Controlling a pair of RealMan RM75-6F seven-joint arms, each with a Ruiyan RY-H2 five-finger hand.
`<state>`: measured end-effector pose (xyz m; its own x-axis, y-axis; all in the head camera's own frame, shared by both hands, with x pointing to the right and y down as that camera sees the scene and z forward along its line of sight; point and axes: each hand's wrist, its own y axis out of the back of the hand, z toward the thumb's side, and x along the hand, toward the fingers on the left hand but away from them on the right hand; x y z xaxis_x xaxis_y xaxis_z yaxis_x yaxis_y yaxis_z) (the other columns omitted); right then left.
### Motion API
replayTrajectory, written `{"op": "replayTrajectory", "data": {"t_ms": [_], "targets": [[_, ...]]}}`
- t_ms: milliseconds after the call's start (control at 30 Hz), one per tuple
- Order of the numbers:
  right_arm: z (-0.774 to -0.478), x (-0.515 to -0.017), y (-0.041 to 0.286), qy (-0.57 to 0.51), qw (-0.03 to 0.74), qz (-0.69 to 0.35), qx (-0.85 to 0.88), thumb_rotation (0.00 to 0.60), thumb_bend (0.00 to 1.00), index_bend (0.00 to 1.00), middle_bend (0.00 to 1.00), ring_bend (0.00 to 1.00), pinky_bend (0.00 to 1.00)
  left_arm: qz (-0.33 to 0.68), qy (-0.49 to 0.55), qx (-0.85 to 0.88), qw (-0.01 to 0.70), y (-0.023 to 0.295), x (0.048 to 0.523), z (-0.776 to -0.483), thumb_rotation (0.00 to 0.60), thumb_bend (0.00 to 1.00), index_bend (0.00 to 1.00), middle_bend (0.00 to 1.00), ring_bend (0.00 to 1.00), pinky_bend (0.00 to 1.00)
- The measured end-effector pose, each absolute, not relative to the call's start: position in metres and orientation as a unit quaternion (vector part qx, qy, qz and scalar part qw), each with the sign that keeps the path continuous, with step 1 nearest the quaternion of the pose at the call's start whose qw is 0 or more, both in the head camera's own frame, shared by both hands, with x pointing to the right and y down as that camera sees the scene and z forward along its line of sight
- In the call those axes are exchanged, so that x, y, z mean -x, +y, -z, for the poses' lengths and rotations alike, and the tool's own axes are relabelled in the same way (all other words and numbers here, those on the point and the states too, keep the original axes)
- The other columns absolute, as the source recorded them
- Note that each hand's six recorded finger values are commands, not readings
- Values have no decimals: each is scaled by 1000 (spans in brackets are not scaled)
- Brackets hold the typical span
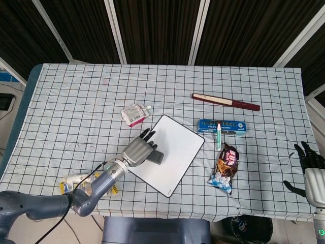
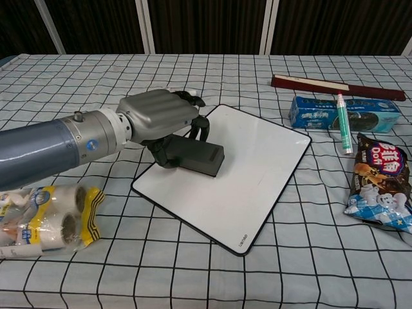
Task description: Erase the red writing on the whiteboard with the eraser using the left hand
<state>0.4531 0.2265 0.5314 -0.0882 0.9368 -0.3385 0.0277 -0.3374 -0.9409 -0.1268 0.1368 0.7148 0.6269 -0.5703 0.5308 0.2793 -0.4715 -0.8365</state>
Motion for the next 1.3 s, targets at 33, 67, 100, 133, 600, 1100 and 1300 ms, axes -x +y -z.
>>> {"op": "replayTrajectory", "data": {"t_ms": [33,67,100,133,600,1100,1300], "targets": [[-531,-453,227,-432,380,-598,558,600,72,4,15,135,187,423,101,745,505,133,126,-717,600,392,377,424,0,48],[-531,-453,227,-432,380,-598,558,600,71,4,15,135,187,425,103,744,505,130,126,-718,600,392,377,424,0,48],[-531,-453,227,-432,380,-598,558,600,71,4,15,135,187,427,107,743,504,126,126,-720,600,392,377,424,0,48],[-531,-453,227,-433,380,-598,558,600,71,4,16,135,187,429,110,742,502,124,126,-722,600,392,376,424,0,48],[-531,-456,226,-437,376,-599,557,600,71,4,15,135,187,435,148,743,487,90,113,-738,600,392,374,422,0,49],[-530,-455,227,-436,377,-597,558,600,74,4,15,135,187,408,204,745,487,66,125,-714,600,388,361,410,0,48],[-530,-455,227,-437,376,-598,557,600,74,4,16,135,187,407,214,717,523,55,148,-678,600,386,359,405,0,48]]}}
